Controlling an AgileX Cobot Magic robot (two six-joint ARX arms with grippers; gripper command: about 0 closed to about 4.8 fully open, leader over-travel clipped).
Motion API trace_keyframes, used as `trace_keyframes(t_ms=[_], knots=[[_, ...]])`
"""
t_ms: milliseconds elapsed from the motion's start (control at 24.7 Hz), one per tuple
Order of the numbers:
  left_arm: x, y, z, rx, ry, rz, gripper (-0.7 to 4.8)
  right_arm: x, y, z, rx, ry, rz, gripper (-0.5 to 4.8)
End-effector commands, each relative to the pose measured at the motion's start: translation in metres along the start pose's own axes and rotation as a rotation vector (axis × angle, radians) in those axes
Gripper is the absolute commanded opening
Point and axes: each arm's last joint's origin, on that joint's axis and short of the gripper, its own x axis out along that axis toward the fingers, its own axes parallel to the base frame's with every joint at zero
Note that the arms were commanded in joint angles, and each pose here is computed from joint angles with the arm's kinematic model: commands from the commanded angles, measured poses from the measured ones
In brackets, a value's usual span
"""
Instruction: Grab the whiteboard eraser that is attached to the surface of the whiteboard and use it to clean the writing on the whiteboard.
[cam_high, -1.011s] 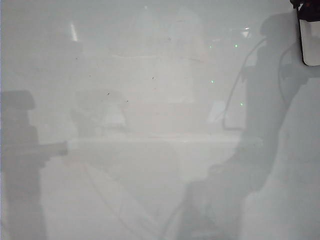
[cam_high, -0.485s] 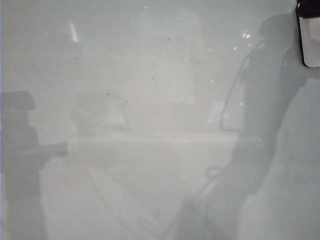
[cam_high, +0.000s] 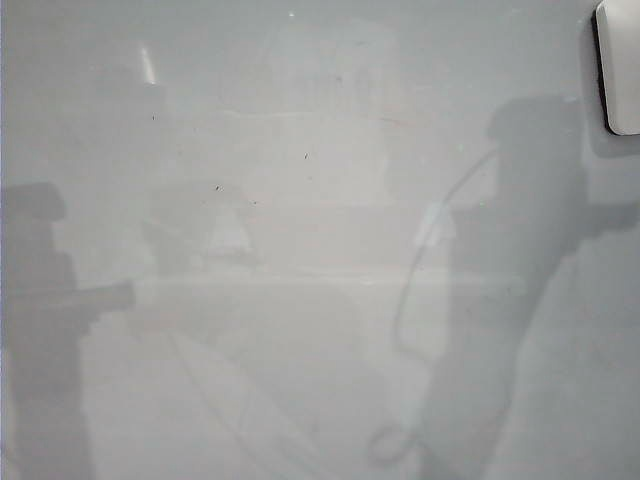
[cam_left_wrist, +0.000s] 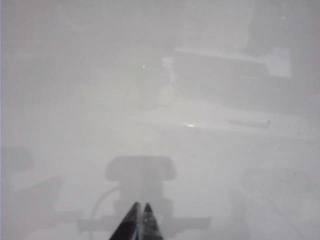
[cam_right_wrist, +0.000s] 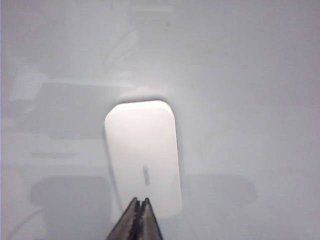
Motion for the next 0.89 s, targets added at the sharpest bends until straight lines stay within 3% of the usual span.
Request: trace_keyframes(t_ms=[40,364,647,889], knots=[[-0.004,-0.001,0.004,-0.036,-0.042,0.000,-0.05,-0.018,-0.002,0.001,0.055,-0.039,0.015,-0.05],[-0.009,0.001,0.001,-0.021,-0.034,0.063,-0.05,-0.047,-0.004,-0.019,0.094,-0.048,0.064,-0.05],[-0.024,0.001,-0.005,0.095,-0.034,0.055,-0.06,-0.061,-0.003,-0.046,0.109,0.012,0.109,-0.05],[-0.023,-0.003,-0.026,0.122,0.004,-0.150,-0.05,-0.057,0.002,-0.068,0.169,0.085,0.231,-0.05]])
